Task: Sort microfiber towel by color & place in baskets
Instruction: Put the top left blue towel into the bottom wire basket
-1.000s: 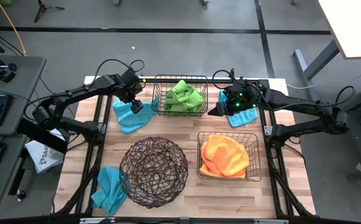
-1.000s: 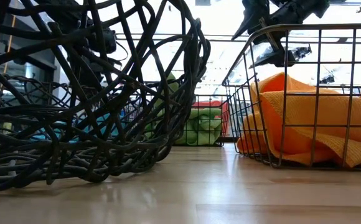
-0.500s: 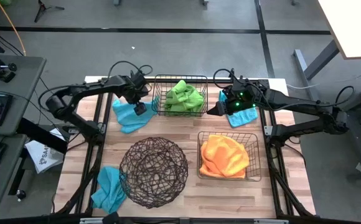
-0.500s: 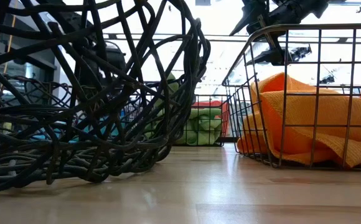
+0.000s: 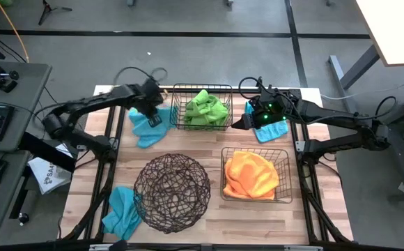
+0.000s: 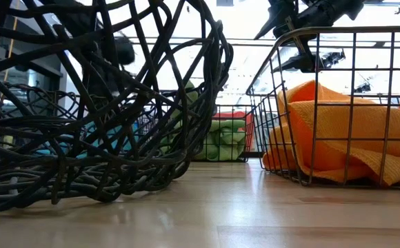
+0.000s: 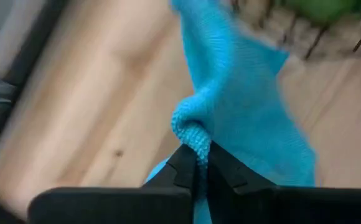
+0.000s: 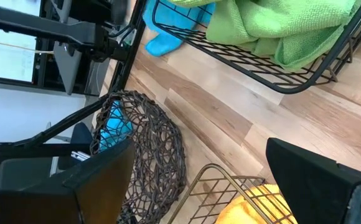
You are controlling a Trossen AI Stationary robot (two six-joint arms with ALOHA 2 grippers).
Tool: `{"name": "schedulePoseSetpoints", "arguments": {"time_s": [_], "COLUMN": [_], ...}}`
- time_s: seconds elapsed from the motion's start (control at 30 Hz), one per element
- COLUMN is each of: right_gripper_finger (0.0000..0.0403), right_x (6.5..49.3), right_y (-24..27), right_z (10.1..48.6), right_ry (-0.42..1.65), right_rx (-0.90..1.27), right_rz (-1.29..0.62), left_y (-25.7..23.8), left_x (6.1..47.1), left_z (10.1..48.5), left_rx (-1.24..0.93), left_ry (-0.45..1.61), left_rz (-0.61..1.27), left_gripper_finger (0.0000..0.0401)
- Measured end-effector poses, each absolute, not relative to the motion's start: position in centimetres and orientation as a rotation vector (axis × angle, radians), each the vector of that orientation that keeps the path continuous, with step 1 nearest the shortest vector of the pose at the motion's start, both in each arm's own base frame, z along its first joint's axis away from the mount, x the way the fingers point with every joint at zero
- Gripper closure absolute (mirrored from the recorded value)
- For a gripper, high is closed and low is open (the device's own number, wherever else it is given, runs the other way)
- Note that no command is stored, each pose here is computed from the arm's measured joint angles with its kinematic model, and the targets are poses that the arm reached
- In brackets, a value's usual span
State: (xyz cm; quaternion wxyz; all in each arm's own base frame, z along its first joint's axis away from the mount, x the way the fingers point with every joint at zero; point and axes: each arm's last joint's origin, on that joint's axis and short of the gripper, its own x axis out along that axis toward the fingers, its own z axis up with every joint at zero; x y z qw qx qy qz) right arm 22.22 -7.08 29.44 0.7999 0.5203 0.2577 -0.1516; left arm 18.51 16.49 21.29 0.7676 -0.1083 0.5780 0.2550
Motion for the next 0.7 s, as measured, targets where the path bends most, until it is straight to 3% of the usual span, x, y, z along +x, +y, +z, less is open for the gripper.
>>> {"name": "schedulePoseSetpoints", "arguments": {"time_s": [0.2, 0.33, 0.53, 0.7], "right_gripper_finger": [0.0045, 0.0045, 0.0045, 0.0045], "right_x": [22.4, 23.1, 23.8, 23.6], "right_y": [-7.2, -7.4, -7.6, -8.0], "right_z": [29.7, 30.9, 32.8, 33.4], "right_ry": [0.525, 0.38, 0.175, 0.128], "right_rx": [1.062, 0.95, 0.765, 0.672], "right_rz": [-0.296, -0.267, -0.217, -0.217], "left_y": [13.2, 9.5, 5.2, 3.8], "left_x": [14.8, 11.9, 9.1, 9.6], "left_z": [28.3, 32.1, 37.3, 41.4], "left_rx": [-0.244, -0.298, -0.417, -0.444], "left_ry": [0.887, 0.598, 0.264, 0.107], "left_rz": [0.68, 0.691, 0.606, 0.512], "left_gripper_finger": [0.04, 0.04, 0.04, 0.0401]}}
